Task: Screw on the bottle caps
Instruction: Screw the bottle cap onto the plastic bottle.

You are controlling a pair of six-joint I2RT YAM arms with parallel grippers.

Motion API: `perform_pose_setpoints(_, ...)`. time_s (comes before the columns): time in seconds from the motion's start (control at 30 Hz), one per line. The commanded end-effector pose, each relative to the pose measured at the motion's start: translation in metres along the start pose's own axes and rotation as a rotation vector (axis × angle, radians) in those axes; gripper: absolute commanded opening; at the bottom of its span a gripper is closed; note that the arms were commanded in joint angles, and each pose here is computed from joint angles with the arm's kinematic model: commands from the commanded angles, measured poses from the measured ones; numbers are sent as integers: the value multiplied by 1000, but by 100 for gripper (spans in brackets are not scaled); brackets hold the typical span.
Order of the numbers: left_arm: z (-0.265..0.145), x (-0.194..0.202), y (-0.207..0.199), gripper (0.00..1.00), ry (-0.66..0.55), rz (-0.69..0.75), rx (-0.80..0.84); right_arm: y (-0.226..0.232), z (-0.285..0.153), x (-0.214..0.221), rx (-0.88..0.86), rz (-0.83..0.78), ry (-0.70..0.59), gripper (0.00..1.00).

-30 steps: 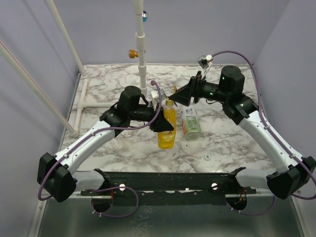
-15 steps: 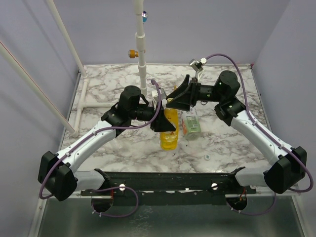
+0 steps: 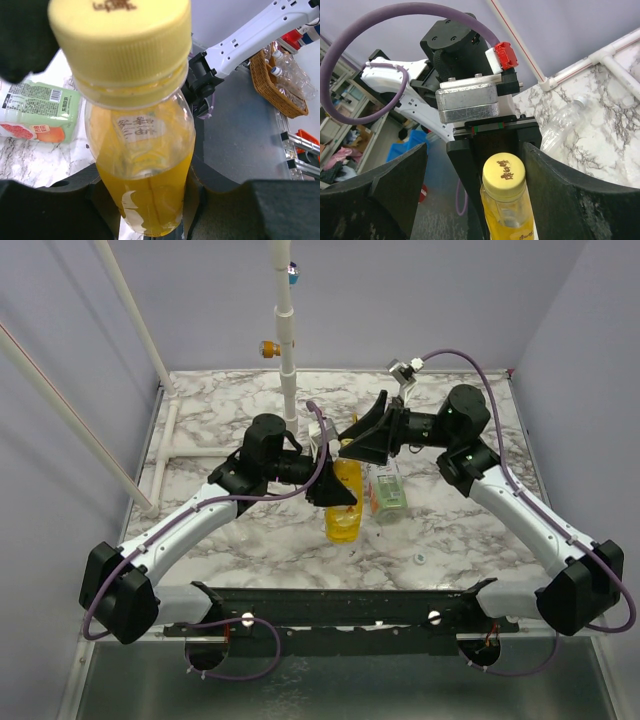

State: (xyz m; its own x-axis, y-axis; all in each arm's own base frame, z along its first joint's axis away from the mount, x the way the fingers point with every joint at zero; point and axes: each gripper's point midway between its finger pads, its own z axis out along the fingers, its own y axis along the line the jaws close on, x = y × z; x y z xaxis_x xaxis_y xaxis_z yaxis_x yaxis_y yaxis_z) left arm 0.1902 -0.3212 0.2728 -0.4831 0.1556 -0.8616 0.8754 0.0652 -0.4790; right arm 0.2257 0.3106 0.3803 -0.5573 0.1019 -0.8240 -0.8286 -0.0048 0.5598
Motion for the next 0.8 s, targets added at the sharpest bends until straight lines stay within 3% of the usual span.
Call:
perform_pose_setpoints(0.0,-10,3,22,0,-23,-64,-66,20,-7,0,-16,-36,12,79)
perform_pose_setpoints(0.43,-21,0,31,0,-47,-74,-117,18,-14,-3,65,-54,-10,78)
perform_pose_setpoints(0.77,-20,1,26,0,-28,-80,-81,7,-11,-10,122,-53,-10,69)
